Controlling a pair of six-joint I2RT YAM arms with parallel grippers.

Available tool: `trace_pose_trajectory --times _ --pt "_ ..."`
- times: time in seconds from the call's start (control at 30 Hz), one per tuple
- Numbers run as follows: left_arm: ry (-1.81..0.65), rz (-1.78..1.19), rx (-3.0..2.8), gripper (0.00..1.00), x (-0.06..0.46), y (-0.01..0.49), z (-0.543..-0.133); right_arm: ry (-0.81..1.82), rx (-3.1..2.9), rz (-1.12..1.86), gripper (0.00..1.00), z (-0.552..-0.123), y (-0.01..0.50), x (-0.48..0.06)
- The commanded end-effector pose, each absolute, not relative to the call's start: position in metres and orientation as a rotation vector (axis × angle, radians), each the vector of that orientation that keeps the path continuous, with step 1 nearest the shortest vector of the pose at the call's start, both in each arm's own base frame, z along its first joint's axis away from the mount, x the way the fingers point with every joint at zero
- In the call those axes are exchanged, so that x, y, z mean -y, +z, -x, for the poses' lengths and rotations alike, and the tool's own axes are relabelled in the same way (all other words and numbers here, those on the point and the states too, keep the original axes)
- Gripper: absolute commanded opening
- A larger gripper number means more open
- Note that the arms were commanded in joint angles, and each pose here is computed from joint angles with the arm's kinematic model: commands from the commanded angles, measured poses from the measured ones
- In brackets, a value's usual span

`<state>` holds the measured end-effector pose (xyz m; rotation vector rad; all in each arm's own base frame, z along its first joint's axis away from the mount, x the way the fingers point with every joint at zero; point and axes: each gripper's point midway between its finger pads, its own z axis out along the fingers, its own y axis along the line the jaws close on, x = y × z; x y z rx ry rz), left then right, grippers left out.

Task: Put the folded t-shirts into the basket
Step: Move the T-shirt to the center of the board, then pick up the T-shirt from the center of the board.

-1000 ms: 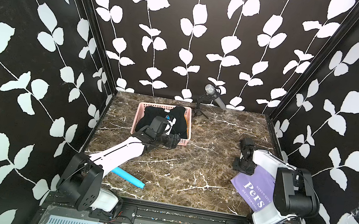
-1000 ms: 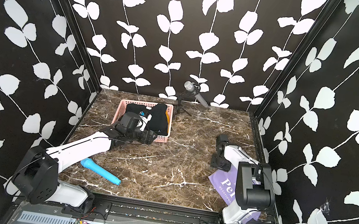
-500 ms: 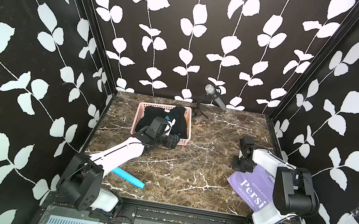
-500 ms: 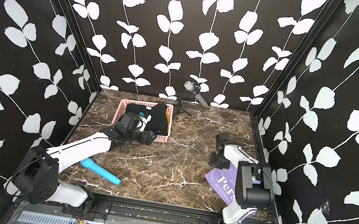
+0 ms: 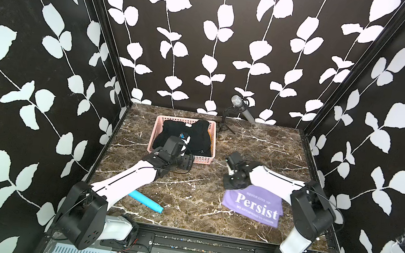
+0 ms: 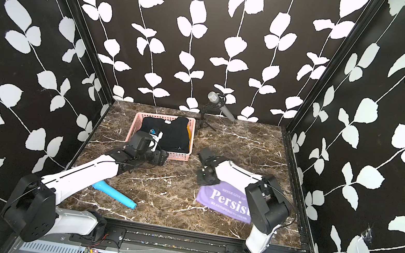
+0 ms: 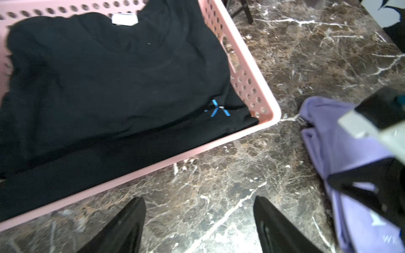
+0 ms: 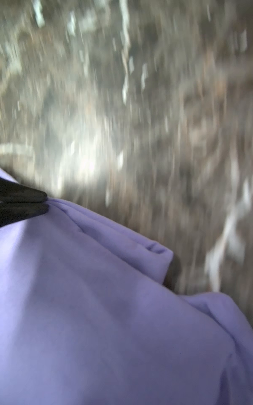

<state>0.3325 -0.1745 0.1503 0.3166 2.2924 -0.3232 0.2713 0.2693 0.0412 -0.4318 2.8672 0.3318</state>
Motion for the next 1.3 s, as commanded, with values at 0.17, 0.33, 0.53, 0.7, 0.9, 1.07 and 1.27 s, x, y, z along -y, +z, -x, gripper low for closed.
trace_pose_trajectory --times 0.17,0.33,0.53,0.7,0.9,1.07,1.27 --pt "-0.309 -0.236 -2.273 0.81 0.151 0.155 -0.322 0.688 -2.79 0.587 0.02 -0.23 0.071 -0.371" --pt "-0.45 -0.208 -2.248 0.8 0.16 0.157 -0.313 0.717 -2.708 0.618 0.31 -0.232 0.103 -0.355" --pt "-0.55 -0.267 -2.299 0.78 0.192 0.138 -0.301 0.596 -2.684 0.463 0.62 -0.262 0.117 -0.272" --pt "-0.563 -0.327 -2.353 0.76 0.22 0.112 -0.295 0.415 -2.676 0.28 0.68 -0.296 0.114 -0.193" --pt "-0.534 -0.378 -2.393 0.76 0.244 0.092 -0.296 0.275 -2.693 0.127 0.72 -0.323 0.099 -0.136" --pt "-0.528 -0.352 -2.437 0.76 0.256 0.069 -0.303 0.317 -2.734 0.16 0.74 -0.336 0.082 -0.144" --pt "-0.547 -0.306 -2.461 0.74 0.265 0.054 -0.312 0.36 -2.793 0.226 0.74 -0.342 0.057 -0.155"
